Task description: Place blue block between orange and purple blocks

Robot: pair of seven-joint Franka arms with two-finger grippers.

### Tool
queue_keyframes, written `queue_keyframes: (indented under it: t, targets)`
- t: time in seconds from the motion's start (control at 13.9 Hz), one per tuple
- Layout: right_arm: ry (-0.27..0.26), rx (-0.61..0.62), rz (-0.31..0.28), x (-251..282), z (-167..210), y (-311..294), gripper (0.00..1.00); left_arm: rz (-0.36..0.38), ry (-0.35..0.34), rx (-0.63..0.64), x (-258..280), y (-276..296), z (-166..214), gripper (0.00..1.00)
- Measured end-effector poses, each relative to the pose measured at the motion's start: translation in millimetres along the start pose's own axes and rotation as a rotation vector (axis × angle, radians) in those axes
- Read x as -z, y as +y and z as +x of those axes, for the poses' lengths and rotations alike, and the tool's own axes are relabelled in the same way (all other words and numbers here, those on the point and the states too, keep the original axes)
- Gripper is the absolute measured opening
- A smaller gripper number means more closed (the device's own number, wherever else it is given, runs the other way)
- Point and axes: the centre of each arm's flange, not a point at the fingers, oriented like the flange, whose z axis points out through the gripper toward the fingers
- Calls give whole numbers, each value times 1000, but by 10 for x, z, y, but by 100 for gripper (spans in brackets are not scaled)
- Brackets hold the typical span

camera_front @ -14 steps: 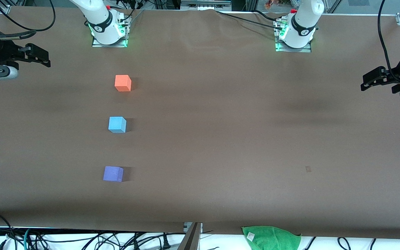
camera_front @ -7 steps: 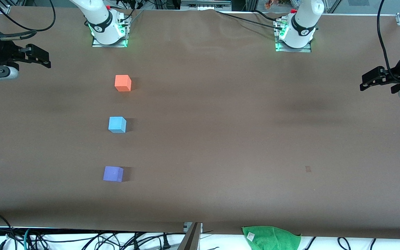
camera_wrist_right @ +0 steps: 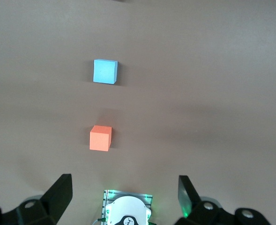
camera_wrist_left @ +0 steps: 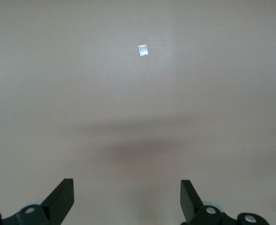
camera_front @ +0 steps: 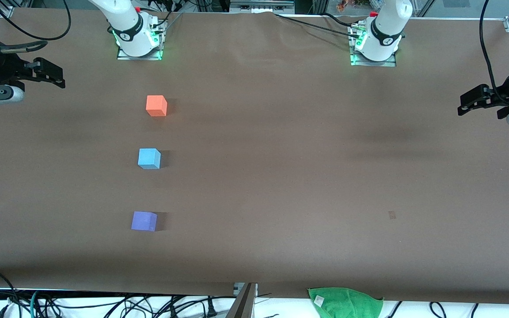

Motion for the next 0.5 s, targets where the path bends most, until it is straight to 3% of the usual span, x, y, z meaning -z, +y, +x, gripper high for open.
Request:
queue_keyframes:
  t: [0.5]
  targets:
    - [7,3,13,6,8,-16,100,1,0,0,2,-1,0,100]
